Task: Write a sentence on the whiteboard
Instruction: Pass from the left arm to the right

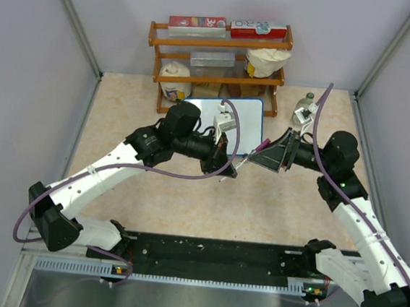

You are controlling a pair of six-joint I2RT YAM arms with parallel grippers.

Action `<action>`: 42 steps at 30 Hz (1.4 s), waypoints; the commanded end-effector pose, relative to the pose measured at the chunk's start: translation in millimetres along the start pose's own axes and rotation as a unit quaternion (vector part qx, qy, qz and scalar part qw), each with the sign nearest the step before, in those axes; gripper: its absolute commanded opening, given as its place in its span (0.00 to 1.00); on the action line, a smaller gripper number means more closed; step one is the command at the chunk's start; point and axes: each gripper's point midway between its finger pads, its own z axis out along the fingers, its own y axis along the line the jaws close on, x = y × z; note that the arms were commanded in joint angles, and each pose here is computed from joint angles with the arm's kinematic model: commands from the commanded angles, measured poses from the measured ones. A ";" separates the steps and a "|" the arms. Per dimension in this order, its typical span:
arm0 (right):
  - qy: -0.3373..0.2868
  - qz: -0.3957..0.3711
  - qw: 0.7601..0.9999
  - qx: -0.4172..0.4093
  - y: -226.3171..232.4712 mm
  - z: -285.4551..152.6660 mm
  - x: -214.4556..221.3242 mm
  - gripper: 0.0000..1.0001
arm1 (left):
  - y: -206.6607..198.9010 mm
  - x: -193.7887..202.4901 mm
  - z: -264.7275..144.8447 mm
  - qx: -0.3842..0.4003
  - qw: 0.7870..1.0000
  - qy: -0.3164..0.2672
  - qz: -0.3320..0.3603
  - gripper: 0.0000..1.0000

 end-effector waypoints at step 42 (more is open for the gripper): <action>0.090 -0.014 0.989 -0.117 37.8 13.0 37.5 0.29 | -26.0 -1.3 -5.1 0.058 0.998 0.013 0.024 0.00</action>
